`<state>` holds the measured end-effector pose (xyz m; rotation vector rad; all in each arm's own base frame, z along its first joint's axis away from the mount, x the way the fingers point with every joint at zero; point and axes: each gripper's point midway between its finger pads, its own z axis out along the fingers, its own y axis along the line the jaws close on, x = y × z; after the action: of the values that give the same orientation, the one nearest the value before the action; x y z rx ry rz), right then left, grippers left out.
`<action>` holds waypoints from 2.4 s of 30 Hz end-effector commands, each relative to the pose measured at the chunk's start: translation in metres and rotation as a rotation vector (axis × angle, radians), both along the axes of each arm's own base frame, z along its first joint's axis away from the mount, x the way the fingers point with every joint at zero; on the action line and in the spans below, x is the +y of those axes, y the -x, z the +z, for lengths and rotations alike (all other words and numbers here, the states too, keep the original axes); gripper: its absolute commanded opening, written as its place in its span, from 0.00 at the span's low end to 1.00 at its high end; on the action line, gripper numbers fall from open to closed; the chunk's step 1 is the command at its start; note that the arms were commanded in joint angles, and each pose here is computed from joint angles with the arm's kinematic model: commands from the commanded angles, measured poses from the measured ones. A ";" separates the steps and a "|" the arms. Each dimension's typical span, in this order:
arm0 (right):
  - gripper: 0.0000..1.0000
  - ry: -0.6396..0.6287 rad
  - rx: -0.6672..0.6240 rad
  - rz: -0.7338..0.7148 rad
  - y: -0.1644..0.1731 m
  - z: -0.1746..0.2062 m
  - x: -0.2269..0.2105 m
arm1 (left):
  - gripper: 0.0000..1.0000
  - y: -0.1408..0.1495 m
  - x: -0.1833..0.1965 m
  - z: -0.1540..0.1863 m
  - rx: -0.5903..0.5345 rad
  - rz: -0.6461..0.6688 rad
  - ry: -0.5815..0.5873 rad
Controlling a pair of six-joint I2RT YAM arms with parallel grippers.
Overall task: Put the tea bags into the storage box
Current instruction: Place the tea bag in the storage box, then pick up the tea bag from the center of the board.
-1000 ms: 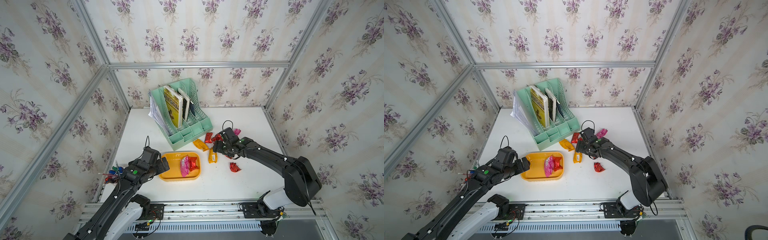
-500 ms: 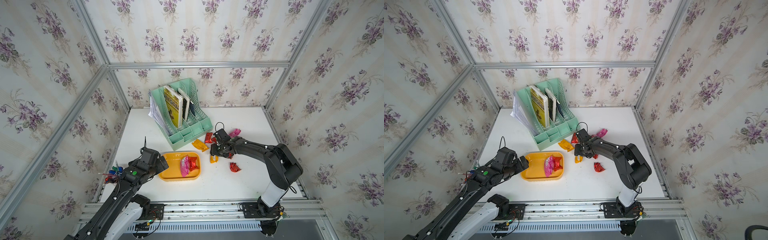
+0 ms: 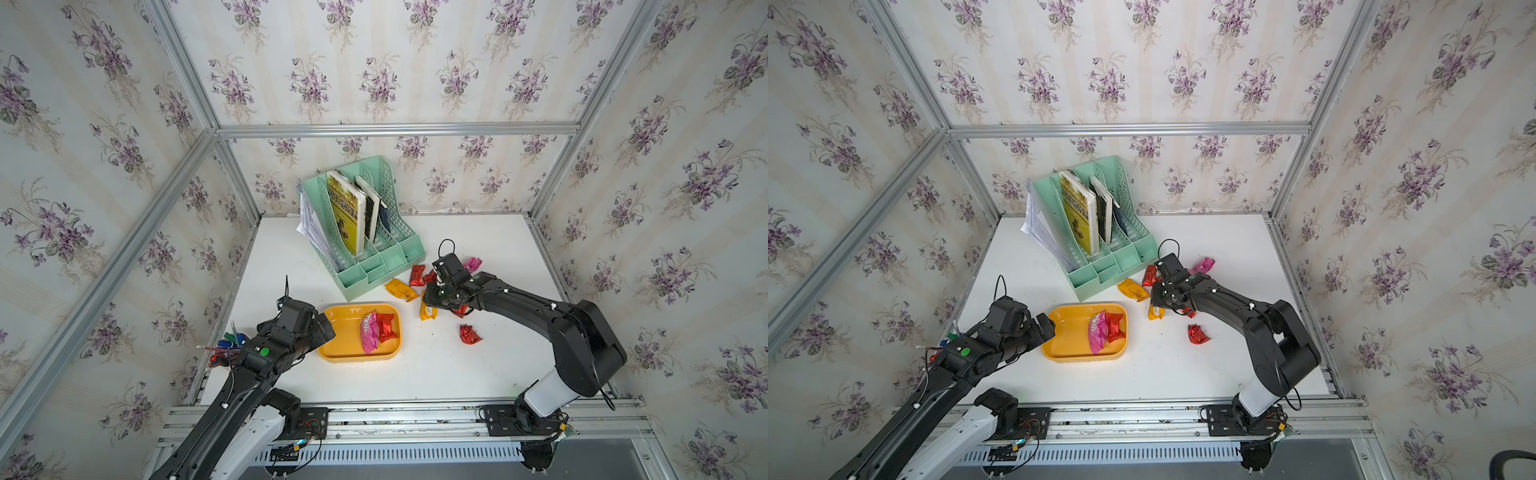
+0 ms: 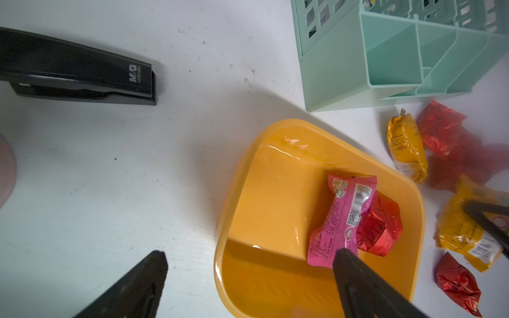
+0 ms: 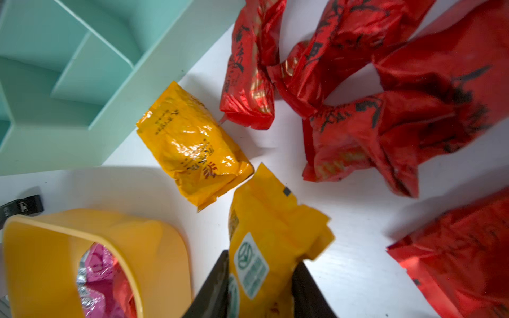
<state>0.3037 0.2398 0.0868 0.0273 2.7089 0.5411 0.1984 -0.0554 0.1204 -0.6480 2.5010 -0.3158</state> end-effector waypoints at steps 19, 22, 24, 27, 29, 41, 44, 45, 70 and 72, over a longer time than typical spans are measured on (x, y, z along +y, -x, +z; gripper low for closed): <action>0.32 -0.124 -0.075 0.255 0.090 0.028 0.219 | 0.99 0.007 0.011 0.007 0.012 0.000 -0.019; 0.32 -0.086 -0.070 0.240 0.085 0.015 0.223 | 0.99 0.010 0.012 0.011 -0.009 -0.002 -0.014; 0.32 -0.054 -0.064 0.233 0.084 0.006 0.220 | 0.99 0.011 0.014 0.011 -0.016 -0.004 -0.020; 0.34 0.008 -0.048 0.227 0.085 -0.008 0.208 | 0.99 0.012 0.015 0.007 -0.010 -0.013 -0.036; 0.40 0.043 -0.044 0.228 0.086 -0.014 0.202 | 0.99 0.010 0.013 0.003 -0.008 -0.031 -0.036; 0.54 0.044 -0.167 0.193 0.057 0.047 0.166 | 0.99 -0.007 -0.011 -0.014 0.015 -0.112 0.027; 0.54 0.045 -0.178 0.183 0.037 0.056 0.139 | 0.99 -0.010 -0.016 -0.018 0.025 -0.120 0.051; 0.54 0.048 -0.173 0.178 0.028 0.056 0.127 | 0.99 -0.011 -0.018 -0.020 0.030 -0.119 0.058; 0.75 0.368 -0.169 0.623 -0.063 -0.022 0.066 | 0.99 -0.002 -0.001 -0.011 0.001 0.068 0.099; 0.76 0.395 -0.164 0.642 -0.066 -0.031 0.066 | 0.99 -0.001 -0.001 -0.011 0.004 0.073 0.103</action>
<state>0.3656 0.3124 0.0627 -0.8779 2.5942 0.2410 0.2009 -0.0595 0.1097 -0.7416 2.4756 -0.4354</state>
